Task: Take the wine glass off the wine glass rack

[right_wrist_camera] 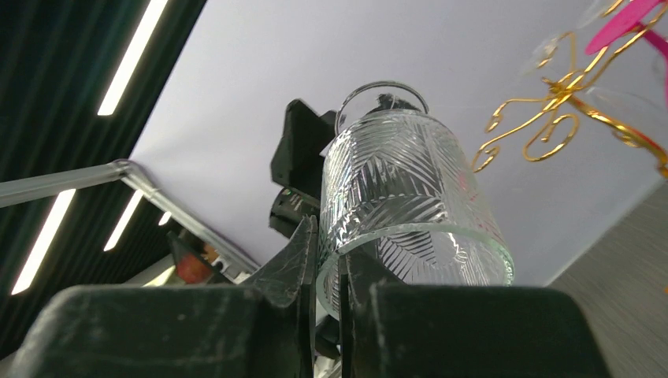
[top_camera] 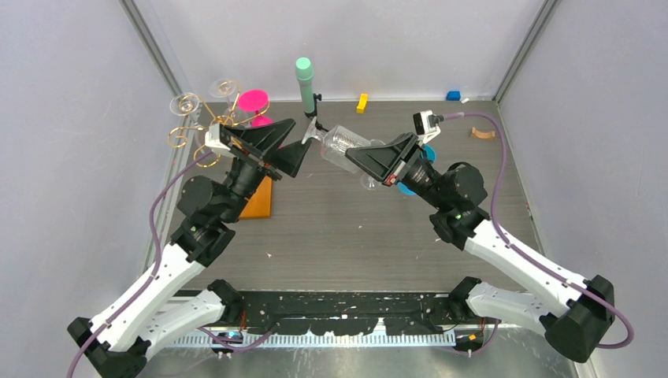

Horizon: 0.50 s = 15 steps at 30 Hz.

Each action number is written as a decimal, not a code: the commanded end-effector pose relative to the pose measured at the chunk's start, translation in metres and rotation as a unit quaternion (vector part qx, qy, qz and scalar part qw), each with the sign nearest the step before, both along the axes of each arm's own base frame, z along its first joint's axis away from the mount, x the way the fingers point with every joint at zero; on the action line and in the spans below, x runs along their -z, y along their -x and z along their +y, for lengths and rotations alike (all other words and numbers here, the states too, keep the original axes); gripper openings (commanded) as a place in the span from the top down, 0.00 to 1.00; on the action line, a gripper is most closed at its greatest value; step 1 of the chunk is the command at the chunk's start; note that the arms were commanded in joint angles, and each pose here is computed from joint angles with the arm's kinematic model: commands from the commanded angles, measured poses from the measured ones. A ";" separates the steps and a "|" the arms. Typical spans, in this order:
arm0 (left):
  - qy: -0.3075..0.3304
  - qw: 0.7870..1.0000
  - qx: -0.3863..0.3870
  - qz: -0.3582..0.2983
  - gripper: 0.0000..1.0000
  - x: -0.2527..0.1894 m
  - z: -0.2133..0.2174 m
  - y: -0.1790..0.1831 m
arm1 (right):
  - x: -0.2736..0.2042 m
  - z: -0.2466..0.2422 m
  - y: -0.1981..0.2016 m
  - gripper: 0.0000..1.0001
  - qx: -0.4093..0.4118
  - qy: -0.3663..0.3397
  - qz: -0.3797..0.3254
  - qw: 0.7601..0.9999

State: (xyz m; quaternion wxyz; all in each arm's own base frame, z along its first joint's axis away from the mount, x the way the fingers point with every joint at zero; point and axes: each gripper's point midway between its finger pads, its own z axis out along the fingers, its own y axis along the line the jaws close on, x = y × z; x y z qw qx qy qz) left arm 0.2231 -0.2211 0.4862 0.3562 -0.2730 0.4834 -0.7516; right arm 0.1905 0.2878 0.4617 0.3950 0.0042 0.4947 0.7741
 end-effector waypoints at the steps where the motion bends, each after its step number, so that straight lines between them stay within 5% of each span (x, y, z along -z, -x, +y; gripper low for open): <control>1: -0.050 0.997 -0.040 -0.049 0.05 -0.004 0.016 0.014 | -0.040 -0.022 0.002 1.00 0.081 0.025 -0.046 0.995; 9: -0.217 0.968 -0.027 -0.125 0.00 0.010 0.013 0.044 | -0.019 -0.042 -0.030 1.00 0.209 0.201 -0.028 0.957; 12: -0.275 0.950 -0.038 -0.146 0.00 0.014 0.019 0.050 | 0.019 -0.059 -0.061 1.00 0.276 0.335 0.010 0.901; 15: -0.315 0.935 -0.052 -0.153 0.01 0.018 0.028 0.053 | 0.027 -0.097 -0.088 1.00 0.374 0.434 0.016 0.819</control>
